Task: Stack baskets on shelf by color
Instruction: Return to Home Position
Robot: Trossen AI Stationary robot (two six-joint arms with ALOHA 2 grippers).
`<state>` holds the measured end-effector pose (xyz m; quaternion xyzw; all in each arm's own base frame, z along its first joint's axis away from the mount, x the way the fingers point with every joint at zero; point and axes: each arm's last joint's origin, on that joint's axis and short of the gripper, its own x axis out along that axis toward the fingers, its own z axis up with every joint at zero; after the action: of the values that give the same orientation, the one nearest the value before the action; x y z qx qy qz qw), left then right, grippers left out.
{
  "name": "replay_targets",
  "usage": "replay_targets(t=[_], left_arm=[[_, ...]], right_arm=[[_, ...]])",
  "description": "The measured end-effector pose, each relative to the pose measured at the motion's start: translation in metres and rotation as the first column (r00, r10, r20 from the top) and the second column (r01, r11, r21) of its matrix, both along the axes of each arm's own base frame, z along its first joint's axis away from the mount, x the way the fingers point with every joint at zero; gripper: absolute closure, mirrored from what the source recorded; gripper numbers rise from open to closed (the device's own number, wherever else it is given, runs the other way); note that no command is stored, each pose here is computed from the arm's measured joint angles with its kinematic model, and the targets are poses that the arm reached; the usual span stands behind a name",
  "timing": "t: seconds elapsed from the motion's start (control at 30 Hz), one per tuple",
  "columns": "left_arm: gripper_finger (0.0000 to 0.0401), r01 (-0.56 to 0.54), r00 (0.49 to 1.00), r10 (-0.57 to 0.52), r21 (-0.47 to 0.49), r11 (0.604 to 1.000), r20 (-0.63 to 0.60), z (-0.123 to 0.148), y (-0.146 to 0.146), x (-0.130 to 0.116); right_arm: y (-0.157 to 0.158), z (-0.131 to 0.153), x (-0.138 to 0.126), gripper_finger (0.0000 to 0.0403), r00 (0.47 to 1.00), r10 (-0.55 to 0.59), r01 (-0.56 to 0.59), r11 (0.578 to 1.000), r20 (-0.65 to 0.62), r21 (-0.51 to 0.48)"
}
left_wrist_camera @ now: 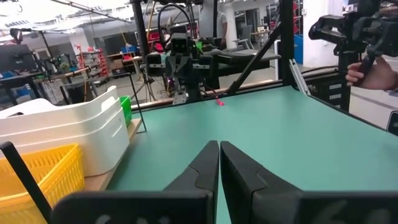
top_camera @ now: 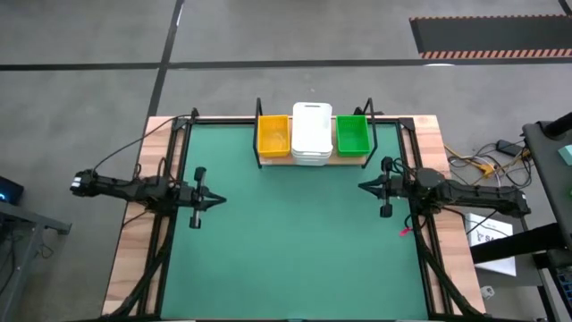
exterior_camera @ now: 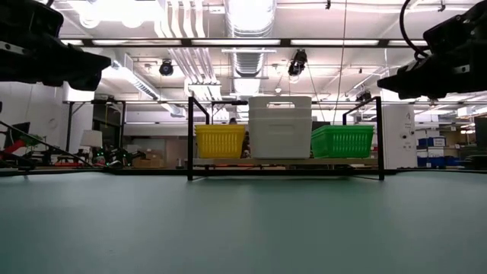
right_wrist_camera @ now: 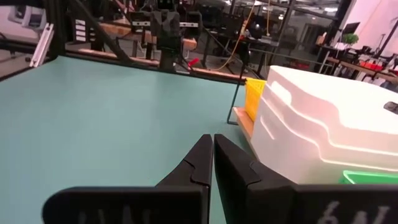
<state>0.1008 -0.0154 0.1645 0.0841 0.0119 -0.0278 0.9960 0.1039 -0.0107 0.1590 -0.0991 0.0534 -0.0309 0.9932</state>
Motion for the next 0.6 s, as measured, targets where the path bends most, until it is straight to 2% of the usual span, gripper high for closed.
replay_targets(t=[0.2,0.47,0.6], left_arm=[[0.0401,0.000,1.000,0.000,0.002,1.000,-0.012,-0.0011,-0.0001,0.0008],[0.0401,0.000,1.000,0.000,0.005,1.000,-0.027,-0.0024,-0.0003,0.0016],[0.0401,0.001,1.000,0.000,0.006,1.000,-0.029,-0.0026,-0.0004,0.0018]], right_arm=[[0.0000,0.0001,0.0001,0.0394,1.000,0.000,0.000,1.000,0.002,0.010],[0.0001,0.0032,0.0003,0.0394,1.000,0.011,-0.009,0.998,0.028,-0.068],[0.0001,0.0028,0.0004,0.0394,1.000,0.009,-0.008,0.998,0.025,-0.058]])
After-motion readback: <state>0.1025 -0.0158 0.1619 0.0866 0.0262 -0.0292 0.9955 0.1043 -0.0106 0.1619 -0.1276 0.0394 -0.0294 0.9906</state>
